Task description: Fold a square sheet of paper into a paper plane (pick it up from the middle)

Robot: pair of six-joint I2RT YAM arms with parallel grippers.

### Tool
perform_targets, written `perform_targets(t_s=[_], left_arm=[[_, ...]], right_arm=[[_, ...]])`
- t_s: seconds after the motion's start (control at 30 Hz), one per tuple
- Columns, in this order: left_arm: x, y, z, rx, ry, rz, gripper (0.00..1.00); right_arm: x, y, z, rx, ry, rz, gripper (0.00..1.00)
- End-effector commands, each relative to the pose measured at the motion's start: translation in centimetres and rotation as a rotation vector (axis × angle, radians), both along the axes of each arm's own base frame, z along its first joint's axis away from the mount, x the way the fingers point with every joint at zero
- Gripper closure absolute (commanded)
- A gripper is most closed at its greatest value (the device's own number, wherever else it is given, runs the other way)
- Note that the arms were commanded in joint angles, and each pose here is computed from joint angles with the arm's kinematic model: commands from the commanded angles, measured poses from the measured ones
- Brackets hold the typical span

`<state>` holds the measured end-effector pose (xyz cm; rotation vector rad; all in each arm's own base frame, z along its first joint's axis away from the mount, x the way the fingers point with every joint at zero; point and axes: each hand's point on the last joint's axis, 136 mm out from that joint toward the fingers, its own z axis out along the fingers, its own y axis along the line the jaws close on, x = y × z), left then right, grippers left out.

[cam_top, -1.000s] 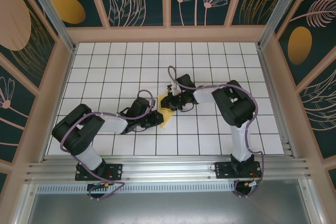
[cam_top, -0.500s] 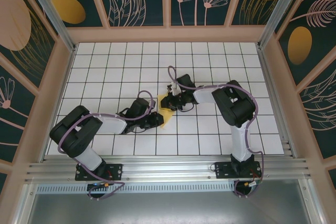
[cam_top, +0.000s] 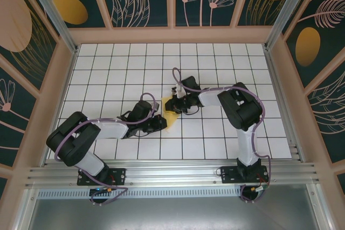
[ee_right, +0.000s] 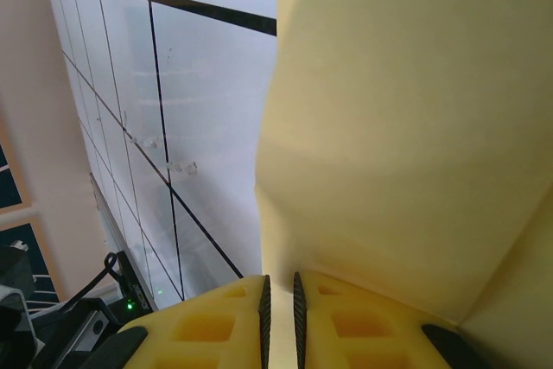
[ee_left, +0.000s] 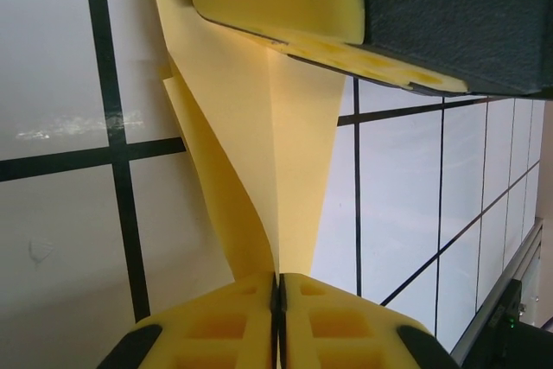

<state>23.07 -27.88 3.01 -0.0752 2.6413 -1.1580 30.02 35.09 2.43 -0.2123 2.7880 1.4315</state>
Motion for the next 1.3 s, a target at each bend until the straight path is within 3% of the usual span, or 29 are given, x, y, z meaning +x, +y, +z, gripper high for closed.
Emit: perform_targets(t_s=[0.0,0.2,0.37,0.5,0.7,0.87,1.1,1.27], left_arm=[[-0.7,-0.1,-0.7,0.015,0.020,-0.028,0.92],[-1.7,0.0,-2.0,0.029,0.058,-0.073,0.98],[-2.4,-0.1,-2.7,0.031,0.078,-0.103,0.86],[-1.4,-0.2,-0.8,0.013,0.023,-0.072,0.76],[0.1,0.4,1.0,0.042,-0.039,-0.007,0.72],[0.3,0.2,0.8,0.032,-0.033,0.004,0.75],[0.1,-0.2,0.3,0.021,-0.020,-0.014,0.93],[-0.4,-0.2,-0.9,0.029,0.020,-0.030,0.94]], right_arm=[[-0.7,-1.7,-3.1,-0.116,0.038,-0.024,0.81],[-0.7,-1.8,-3.3,-0.119,0.041,-0.027,0.81],[-1.0,-2.0,-3.7,-0.132,0.046,-0.028,0.81],[-1.1,-2.2,-3.8,-0.135,0.049,-0.028,0.81],[-1.2,-2.2,-3.8,-0.134,0.048,-0.028,0.81],[-1.2,-2.1,-3.7,-0.133,0.049,-0.027,0.81],[-1.2,-2.2,-3.9,-0.136,0.050,-0.027,0.81],[-1.2,-2.2,-3.9,-0.136,0.053,-0.029,0.81]])
